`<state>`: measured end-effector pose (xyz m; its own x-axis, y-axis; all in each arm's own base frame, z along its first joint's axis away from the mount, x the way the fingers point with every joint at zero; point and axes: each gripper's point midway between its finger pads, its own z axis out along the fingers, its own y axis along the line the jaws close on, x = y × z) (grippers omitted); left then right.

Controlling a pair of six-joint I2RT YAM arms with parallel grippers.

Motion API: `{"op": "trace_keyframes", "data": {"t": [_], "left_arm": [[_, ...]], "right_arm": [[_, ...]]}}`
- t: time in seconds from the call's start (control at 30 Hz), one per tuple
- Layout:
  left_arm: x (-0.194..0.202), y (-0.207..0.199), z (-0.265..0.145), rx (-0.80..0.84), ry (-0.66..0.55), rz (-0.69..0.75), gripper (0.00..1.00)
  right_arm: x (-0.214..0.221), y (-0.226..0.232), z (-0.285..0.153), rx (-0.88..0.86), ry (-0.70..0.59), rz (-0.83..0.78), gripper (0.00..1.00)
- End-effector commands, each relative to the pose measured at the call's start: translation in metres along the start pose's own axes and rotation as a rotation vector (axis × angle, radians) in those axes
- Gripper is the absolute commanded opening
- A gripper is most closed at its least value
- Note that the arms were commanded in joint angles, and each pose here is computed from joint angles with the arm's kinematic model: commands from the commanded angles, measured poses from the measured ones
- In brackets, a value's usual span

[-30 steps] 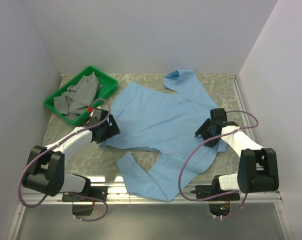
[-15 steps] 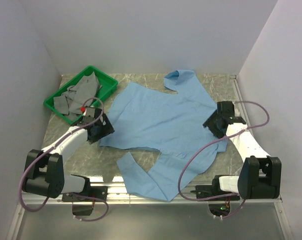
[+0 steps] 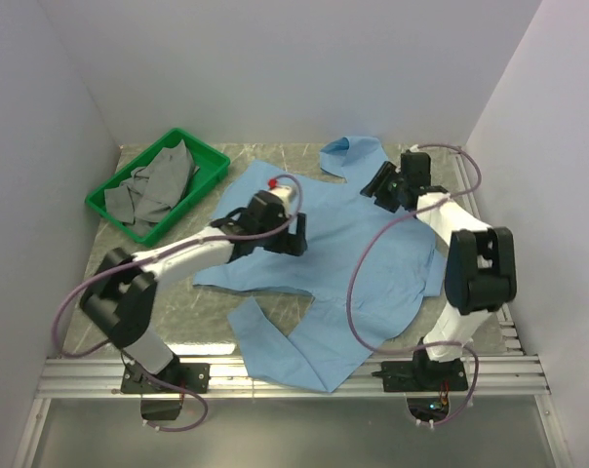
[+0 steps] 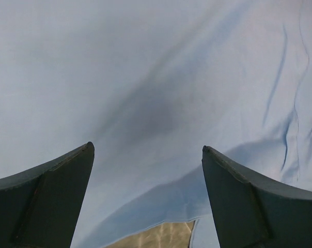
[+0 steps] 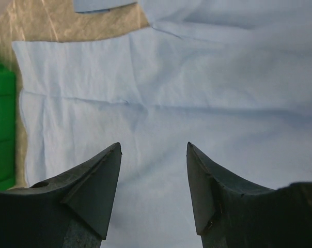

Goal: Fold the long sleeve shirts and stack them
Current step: Flatten the shirt out

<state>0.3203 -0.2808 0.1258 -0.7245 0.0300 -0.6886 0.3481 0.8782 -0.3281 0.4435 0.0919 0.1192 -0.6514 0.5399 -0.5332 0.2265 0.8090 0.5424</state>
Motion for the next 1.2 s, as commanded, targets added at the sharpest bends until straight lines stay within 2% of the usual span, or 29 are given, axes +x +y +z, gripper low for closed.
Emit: {"op": "trace_keyframes", "data": {"t": [0.0,0.1,0.27,0.57,0.8,0.97,1.13,1.17], "left_arm": [[0.004,-0.038,0.023,0.14,0.031,0.106,0.91],[0.019,-0.052,0.039,0.18,0.088,0.146,0.91],[0.054,-0.047,0.064,0.168,0.24,0.163,0.91],[0.103,-0.045,0.047,0.233,0.455,0.162,0.9],[0.142,-0.04,0.031,0.289,0.589,0.157,0.9],[0.132,-0.036,0.031,0.256,0.542,0.179,0.94],[0.063,-0.048,0.029,0.199,0.323,0.199,0.99],[0.051,-0.05,0.027,0.193,0.283,0.195,0.99]], "right_arm": [[-0.032,0.045,0.02,-0.152,-0.043,-0.01,0.61],[-0.026,0.041,0.045,-0.147,0.001,0.03,0.61],[-0.01,0.029,0.078,-0.117,0.08,0.088,0.6],[0.003,-0.006,0.12,0.013,0.143,0.208,0.58],[-0.015,-0.029,0.14,0.117,0.139,0.262,0.58],[-0.036,-0.02,0.141,0.1,0.12,0.255,0.59],[-0.062,0.008,0.107,0.033,0.068,0.171,0.63],[-0.073,0.019,0.086,0.021,0.039,0.151,0.64]]}}
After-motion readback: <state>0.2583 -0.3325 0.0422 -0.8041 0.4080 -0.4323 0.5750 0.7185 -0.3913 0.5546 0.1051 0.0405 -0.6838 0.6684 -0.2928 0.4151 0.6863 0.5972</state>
